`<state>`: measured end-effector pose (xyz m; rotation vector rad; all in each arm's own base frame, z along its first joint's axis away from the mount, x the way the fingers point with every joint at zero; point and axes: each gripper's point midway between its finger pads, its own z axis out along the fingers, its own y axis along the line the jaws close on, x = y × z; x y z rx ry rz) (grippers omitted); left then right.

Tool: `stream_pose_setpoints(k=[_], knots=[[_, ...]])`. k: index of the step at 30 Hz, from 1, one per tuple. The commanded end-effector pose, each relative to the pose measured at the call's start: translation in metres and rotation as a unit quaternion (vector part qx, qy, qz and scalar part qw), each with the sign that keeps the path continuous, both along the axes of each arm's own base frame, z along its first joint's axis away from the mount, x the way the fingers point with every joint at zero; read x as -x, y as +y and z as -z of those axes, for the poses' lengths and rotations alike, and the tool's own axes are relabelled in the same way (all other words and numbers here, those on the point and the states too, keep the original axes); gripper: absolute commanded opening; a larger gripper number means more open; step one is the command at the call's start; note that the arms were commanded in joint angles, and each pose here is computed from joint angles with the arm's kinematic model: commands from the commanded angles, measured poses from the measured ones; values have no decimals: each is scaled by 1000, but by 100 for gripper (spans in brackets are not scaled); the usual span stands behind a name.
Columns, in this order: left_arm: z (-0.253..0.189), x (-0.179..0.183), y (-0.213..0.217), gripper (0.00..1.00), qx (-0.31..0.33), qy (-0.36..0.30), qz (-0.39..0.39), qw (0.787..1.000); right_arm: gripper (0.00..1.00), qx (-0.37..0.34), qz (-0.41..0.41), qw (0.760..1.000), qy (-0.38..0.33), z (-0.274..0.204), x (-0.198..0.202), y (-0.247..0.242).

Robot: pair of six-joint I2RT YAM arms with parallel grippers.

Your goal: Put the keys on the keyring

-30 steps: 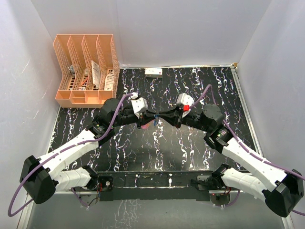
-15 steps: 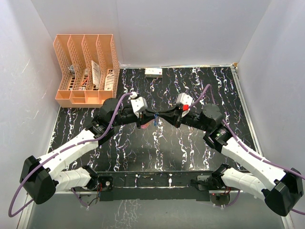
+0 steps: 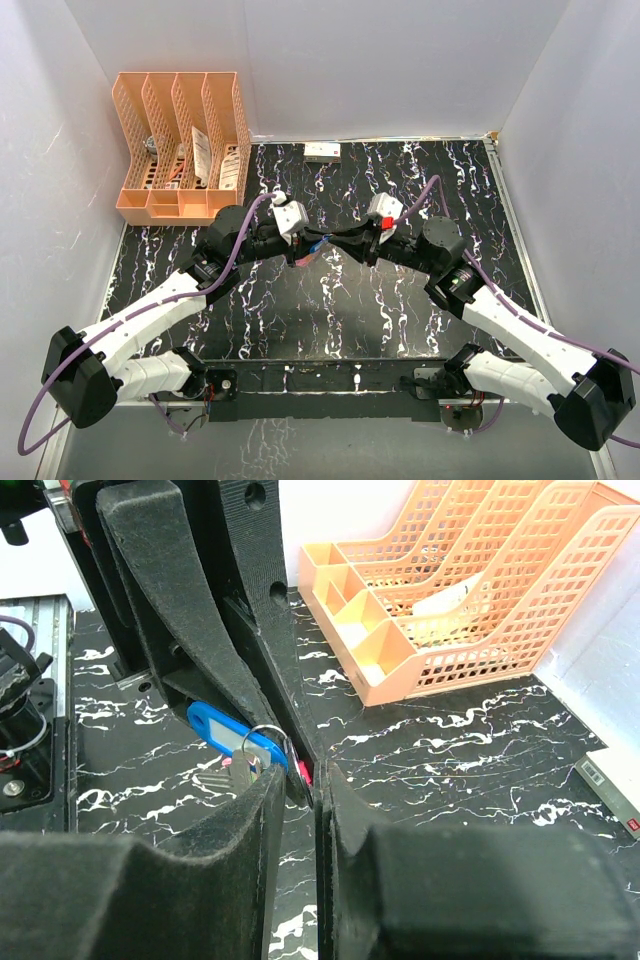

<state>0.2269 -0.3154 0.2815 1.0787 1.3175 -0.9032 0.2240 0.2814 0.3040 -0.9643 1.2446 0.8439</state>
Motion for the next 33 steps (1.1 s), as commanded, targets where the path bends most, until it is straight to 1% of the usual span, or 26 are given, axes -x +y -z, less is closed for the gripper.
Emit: stream_pose_setpoints(k=[1, 3, 7, 8, 16, 17, 19, 20, 22, 25, 27, 29, 33], knots=[[-56, 3, 4, 0, 63, -67, -3, 996, 16, -5, -10, 1000, 14, -2, 4, 6], [-55, 3, 4, 0, 61, -64, -2, 996, 14, -6, -10, 1000, 12, -3, 4, 5], [-53, 3, 3, 0, 61, -62, -2, 996, 1, -9, -11, 1000, 8, -6, 4, 5], [-54, 3, 4, 0, 61, -61, -3, 996, 0, -9, -12, 1000, 7, -6, 5, 6], [-52, -3, 7, 0, 62, -59, -23, 996, 0, -10, -12, 1000, 3, -7, 7, 3], [-52, -4, 7, 2, 62, -58, -27, 996, 0, -10, -12, 1000, 4, -7, 8, 3], [-51, -7, 8, 15, 63, -57, -36, 996, 0, -10, -11, 1000, 4, -7, 7, 3], [-51, -8, 10, 20, 63, -57, -41, 996, 0, -10, -10, 1000, 4, -7, 7, 3], [-51, -12, 13, 24, 65, -57, -58, 995, 0, -11, -7, 1000, 4, -7, 7, 2], [-51, -23, 23, 39, 69, -56, -101, 991, 0, -13, 0, 1000, 4, -9, 5, 1], [-51, -29, 31, 45, 70, -58, -131, 987, 0, -15, 5, 1000, 3, -10, 4, -1], [-51, -33, 39, 48, 72, -58, -157, 983, 0, -17, 10, 1000, 3, -11, 3, -2], [-47, -37, 49, 51, 70, -58, -186, 978, 0, -18, 17, 1000, 4, -10, 1, -3]])
